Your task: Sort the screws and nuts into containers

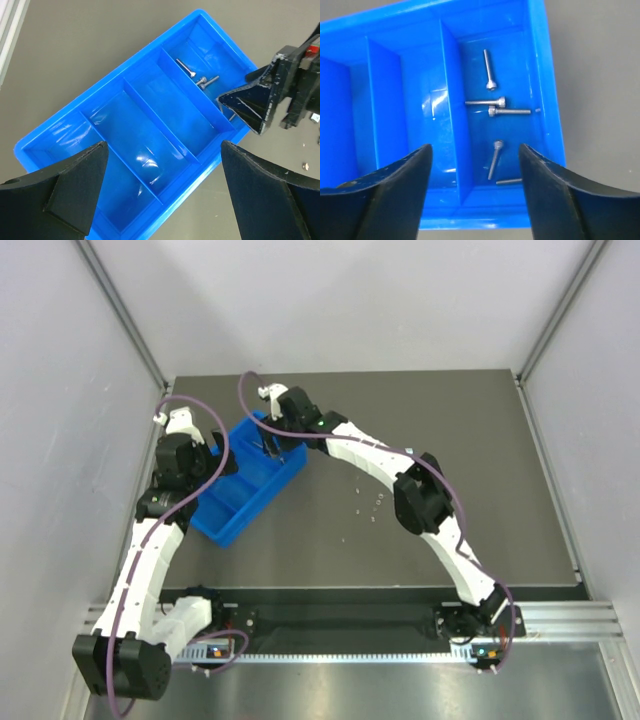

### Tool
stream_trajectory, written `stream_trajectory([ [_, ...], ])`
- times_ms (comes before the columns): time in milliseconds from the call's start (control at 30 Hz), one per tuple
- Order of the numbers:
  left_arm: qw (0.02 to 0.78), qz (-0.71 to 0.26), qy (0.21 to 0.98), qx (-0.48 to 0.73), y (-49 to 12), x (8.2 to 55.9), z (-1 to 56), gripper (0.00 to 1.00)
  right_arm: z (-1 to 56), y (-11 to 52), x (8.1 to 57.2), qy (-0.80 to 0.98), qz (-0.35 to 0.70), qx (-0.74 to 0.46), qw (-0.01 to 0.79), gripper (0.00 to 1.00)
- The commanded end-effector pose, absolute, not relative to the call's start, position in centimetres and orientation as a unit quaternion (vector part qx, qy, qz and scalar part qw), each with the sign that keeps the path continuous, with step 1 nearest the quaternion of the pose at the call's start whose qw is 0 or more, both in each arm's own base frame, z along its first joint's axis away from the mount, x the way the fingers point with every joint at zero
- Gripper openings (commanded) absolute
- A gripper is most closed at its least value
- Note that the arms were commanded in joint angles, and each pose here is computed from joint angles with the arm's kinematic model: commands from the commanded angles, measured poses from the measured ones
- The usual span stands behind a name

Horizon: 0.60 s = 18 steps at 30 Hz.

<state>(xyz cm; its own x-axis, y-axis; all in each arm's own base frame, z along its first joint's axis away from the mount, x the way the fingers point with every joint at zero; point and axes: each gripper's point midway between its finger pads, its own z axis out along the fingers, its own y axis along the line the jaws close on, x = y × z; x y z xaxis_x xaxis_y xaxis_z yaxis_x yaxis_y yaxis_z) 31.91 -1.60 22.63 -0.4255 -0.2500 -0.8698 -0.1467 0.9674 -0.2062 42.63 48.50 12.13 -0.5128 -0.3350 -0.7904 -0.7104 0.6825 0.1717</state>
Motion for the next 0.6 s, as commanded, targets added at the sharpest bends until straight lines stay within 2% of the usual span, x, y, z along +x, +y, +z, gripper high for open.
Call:
stream_trajectory([
  [0, 0.539, -0.047, 0.833, -0.117, -1.4, 31.9, 23.6, 0.99, 21.2, 47.2, 43.2, 0.806, 0.265, -0.288, 0.444, 0.73],
  [67, 0.539, -0.047, 0.833, -0.117, -1.4, 32.0, 23.6, 0.99, 23.1, 44.7, 44.5, 0.813, 0.266, -0.249, 0.455, 0.73],
  [100, 0.538, -0.048, 0.834, -0.117, -1.4, 32.0, 23.5, 0.99, 21.4, 42.9, 45.1, 0.830, 0.247, -0.228, 0.444, 0.74],
  [133, 0.537, -0.047, 0.834, -0.117, -1.4, 32.0, 23.4, 0.99, 22.7, 40.2, 46.5, 0.832, 0.241, -0.199, 0.458, 0.74],
  [167, 0.537, -0.048, 0.834, -0.116, -1.4, 31.9, 23.5, 0.99, 22.2, 38.6, 46.9, 0.841, 0.233, -0.176, 0.455, 0.74],
  [200, 0.539, -0.047, 0.833, -0.117, -1.4, 31.9, 23.5, 0.99, 18.9, 36.4, 46.7, 0.862, 0.214, -0.165, 0.430, 0.74],
  [233, 0.539, -0.048, 0.833, -0.116, -1.4, 32.0, 23.6, 0.99, 19.7, 33.8, 47.4, 0.863, 0.206, -0.145, 0.439, 0.74],
  [267, 0.538, -0.048, 0.834, -0.116, -1.4, 31.9, 23.5, 0.99, 17.1, 32.1, 46.8, 0.875, 0.190, -0.144, 0.422, 0.73],
  [333, 0.536, -0.049, 0.835, -0.115, -1.5, 32.0, 23.4, 0.99, 17.0, 28.9, 46.9, 0.876, 0.167, -0.130, 0.433, 0.73],
  [367, 0.538, -0.049, 0.834, -0.116, -1.5, 32.0, 23.5, 0.99, 14.6, 27.5, 46.2, 0.886, 0.148, -0.137, 0.418, 0.73],
  [500, 0.536, -0.047, 0.835, -0.116, -1.4, 32.0, 23.3, 0.99, 12.0, 24.2, 45.5, 0.890, 0.113, -0.176, 0.406, 0.72],
  [567, 0.536, -0.047, 0.835, -0.116, -1.4, 32.0, 23.3, 0.99, 10.4, 24.1, 44.5, 0.873, 0.103, -0.261, 0.398, 0.71],
])
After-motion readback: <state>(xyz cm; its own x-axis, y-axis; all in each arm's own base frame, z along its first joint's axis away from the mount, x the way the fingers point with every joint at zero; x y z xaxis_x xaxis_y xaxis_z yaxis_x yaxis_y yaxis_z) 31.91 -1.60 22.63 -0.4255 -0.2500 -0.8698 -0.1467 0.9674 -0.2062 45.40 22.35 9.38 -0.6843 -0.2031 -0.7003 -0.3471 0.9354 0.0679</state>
